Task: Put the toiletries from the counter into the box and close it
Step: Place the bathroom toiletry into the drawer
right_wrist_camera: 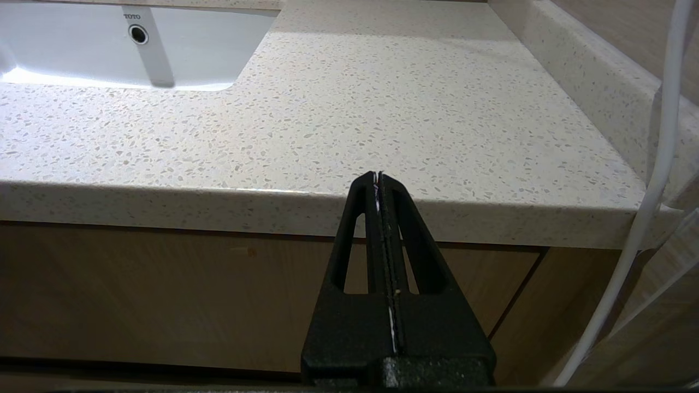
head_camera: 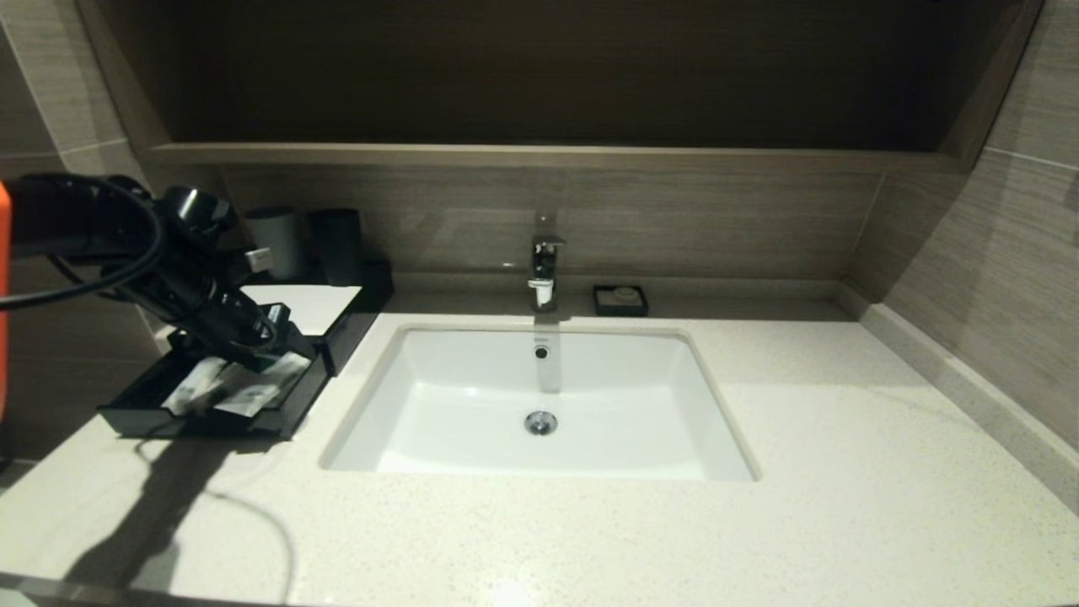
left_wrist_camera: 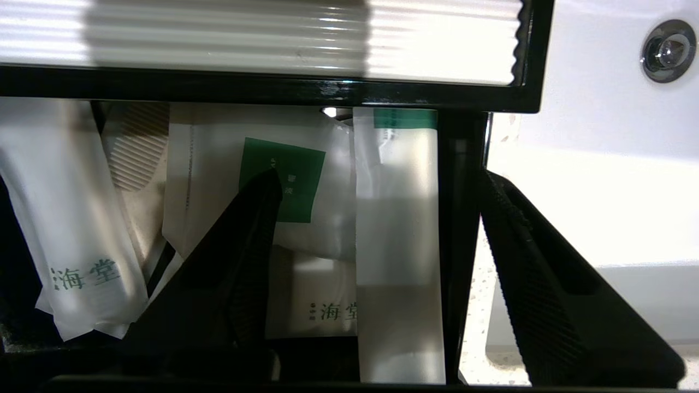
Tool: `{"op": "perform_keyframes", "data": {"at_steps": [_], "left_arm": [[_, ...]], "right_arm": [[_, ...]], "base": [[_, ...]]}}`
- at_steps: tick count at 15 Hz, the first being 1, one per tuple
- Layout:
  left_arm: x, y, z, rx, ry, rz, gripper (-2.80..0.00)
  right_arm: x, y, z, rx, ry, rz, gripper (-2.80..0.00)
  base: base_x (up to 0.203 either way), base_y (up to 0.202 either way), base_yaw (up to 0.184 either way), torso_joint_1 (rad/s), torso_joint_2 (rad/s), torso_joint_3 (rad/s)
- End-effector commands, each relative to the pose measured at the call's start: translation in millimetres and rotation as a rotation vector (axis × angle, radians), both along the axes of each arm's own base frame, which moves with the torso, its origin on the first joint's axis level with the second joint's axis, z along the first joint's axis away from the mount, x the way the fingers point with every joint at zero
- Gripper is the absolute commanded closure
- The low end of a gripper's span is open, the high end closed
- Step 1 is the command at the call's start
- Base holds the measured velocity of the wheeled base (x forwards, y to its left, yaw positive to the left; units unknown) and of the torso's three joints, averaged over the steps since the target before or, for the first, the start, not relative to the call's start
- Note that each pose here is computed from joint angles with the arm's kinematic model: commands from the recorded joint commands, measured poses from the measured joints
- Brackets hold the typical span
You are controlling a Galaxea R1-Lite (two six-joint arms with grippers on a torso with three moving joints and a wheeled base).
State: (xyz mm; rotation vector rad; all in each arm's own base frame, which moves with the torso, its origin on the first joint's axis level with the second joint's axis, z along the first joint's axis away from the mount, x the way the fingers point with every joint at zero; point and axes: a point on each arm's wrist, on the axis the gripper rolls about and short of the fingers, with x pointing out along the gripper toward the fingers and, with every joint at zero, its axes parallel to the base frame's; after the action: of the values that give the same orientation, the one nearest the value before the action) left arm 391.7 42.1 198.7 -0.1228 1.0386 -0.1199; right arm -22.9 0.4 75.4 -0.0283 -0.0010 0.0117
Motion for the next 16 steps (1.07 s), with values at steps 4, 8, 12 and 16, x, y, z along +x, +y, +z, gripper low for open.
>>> {"op": "perform_keyframes", "data": {"at_steps": [4, 8, 12, 16], "left_arm": [[-14.4, 16.8, 20.0, 0.007, -0.043, 0.046, -2.80], [-34.7, 27.0, 41.8, 0.017, -0.087, 0.080, -2.80], [-56.0, 23.1, 56.4, 0.020, -0.111, 0.077, 0.00], [-90.4, 15.7, 50.7, 0.048, -0.062, 0.000, 0.00]], "right_arm": [[0.1, 0.0, -0.4, -0.001, 0.001, 0.001, 0.00], [0.2, 0.0, -0.4, -0.001, 0.003, 0.001, 0.00], [0.2, 0.0, -0.4, -0.001, 0.002, 0.001, 0.00], [0.2, 0.0, -0.4, -0.001, 0.002, 0.001, 0.00]], "base": [[0.000, 0.000, 0.000, 0.000, 0.00, 0.000], [0.000, 0.000, 0.000, 0.000, 0.00, 0.000], [0.000, 0.000, 0.000, 0.000, 0.00, 0.000], [0.000, 0.000, 0.000, 0.000, 0.00, 0.000]]}}
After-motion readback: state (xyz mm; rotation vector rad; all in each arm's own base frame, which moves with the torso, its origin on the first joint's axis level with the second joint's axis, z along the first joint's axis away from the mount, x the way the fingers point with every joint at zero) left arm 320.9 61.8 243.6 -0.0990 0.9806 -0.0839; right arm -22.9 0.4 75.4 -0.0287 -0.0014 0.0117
